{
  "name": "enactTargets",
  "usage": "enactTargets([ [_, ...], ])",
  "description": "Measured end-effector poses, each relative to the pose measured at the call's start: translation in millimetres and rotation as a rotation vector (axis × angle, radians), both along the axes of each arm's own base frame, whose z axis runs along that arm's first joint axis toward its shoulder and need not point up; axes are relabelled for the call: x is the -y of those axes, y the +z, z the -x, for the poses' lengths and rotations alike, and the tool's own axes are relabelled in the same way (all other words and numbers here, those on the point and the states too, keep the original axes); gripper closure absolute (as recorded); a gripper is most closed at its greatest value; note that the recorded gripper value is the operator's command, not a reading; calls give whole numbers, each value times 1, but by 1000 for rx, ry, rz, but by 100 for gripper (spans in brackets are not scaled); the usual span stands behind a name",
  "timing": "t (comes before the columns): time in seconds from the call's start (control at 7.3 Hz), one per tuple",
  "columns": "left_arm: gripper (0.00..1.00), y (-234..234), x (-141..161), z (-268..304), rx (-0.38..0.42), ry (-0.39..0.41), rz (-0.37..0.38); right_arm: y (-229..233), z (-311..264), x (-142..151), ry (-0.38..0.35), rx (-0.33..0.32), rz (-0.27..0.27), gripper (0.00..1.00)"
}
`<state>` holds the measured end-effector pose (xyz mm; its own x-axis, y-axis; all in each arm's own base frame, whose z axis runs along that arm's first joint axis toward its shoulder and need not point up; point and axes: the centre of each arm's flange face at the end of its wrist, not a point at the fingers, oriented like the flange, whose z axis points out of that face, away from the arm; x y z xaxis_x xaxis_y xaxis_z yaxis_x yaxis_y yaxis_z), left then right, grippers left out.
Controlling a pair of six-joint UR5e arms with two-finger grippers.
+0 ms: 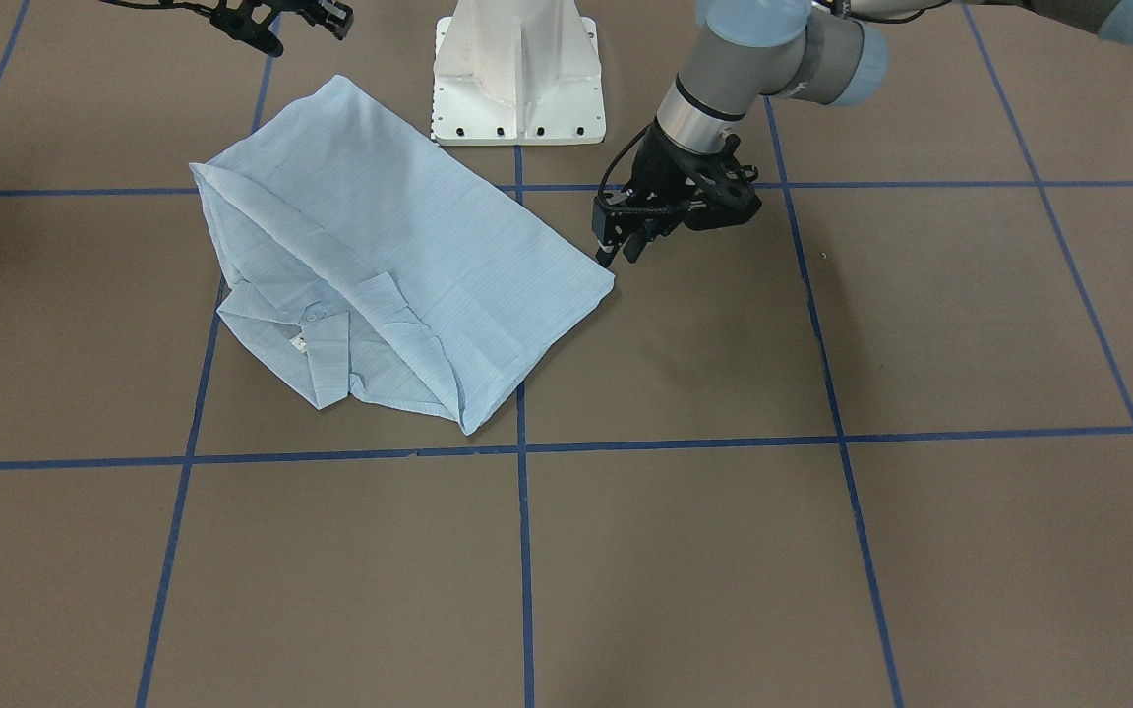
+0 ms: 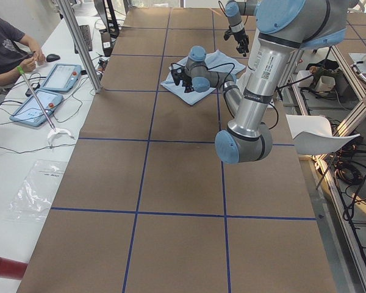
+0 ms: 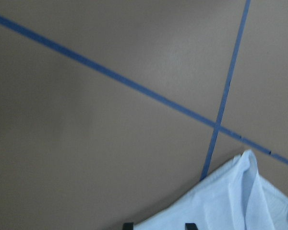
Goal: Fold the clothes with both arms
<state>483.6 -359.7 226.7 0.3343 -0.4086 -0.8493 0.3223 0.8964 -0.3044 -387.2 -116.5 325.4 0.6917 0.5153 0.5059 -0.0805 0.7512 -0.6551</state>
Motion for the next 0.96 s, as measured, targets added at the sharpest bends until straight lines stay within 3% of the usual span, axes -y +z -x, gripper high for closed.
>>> enactTargets([
  [0.27,45,8,-41,-35,38,41,57,-4,-16,79,191,17,-11,0],
  [0.55,45,16,-44,-54,66,46,63,-15,-8,171,369,47,-46,0],
  [0.68,45,18,-41,-62,77,39,56,-20,-6,204,421,54,-61,0],
  [0.96,46,22,-34,-74,95,18,44,-19,-7,234,460,49,-92,0],
])
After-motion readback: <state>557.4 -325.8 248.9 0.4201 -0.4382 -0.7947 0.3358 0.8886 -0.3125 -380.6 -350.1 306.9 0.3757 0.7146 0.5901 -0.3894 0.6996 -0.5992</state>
